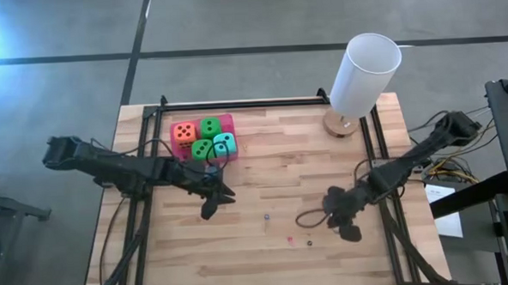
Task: Pick & Place Dice
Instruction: Put the small blue dice into the red bin
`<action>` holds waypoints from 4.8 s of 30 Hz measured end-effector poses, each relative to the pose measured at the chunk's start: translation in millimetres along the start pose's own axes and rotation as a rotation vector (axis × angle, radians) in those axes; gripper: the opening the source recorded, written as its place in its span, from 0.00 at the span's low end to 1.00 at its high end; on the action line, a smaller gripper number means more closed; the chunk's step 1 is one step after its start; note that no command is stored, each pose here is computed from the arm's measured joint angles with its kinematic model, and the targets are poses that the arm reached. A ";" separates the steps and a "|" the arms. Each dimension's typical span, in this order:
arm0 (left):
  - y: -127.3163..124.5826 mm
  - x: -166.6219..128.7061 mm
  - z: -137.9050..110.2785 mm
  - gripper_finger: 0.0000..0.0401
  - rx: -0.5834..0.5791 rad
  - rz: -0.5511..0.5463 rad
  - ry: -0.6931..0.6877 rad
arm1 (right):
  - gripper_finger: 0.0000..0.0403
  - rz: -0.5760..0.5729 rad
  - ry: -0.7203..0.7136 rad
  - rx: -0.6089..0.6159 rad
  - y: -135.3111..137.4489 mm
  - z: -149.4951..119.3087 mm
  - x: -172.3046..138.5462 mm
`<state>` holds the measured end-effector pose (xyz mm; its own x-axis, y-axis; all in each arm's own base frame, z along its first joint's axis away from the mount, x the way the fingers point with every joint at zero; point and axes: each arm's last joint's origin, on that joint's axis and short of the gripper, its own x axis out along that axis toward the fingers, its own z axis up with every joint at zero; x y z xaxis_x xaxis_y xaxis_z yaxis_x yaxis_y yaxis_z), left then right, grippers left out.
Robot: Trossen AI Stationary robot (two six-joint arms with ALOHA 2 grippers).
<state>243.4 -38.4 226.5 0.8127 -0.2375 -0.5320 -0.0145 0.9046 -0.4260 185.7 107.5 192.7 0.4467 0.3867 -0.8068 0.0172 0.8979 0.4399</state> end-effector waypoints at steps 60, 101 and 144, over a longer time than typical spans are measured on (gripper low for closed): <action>-0.1 -0.4 -1.5 0.32 0.054 -0.022 0.025 | 0.13 -0.020 -0.134 -0.180 -93.2 114.9 105.1; -3.1 -0.5 6.1 0.31 0.071 -0.031 -0.063 | 0.13 -0.134 -0.240 -0.139 -14.6 73.9 -45.2; 0.6 84.7 -2.1 0.31 0.226 0.086 0.134 | 0.13 -0.061 -0.158 -0.012 -0.5 28.3 -59.6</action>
<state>311.0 -58.7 179.7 0.7299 -0.1870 -0.6574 0.0620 0.9760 -0.2089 184.4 78.1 251.7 0.5803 0.2945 -0.7593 0.0382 0.9215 0.3866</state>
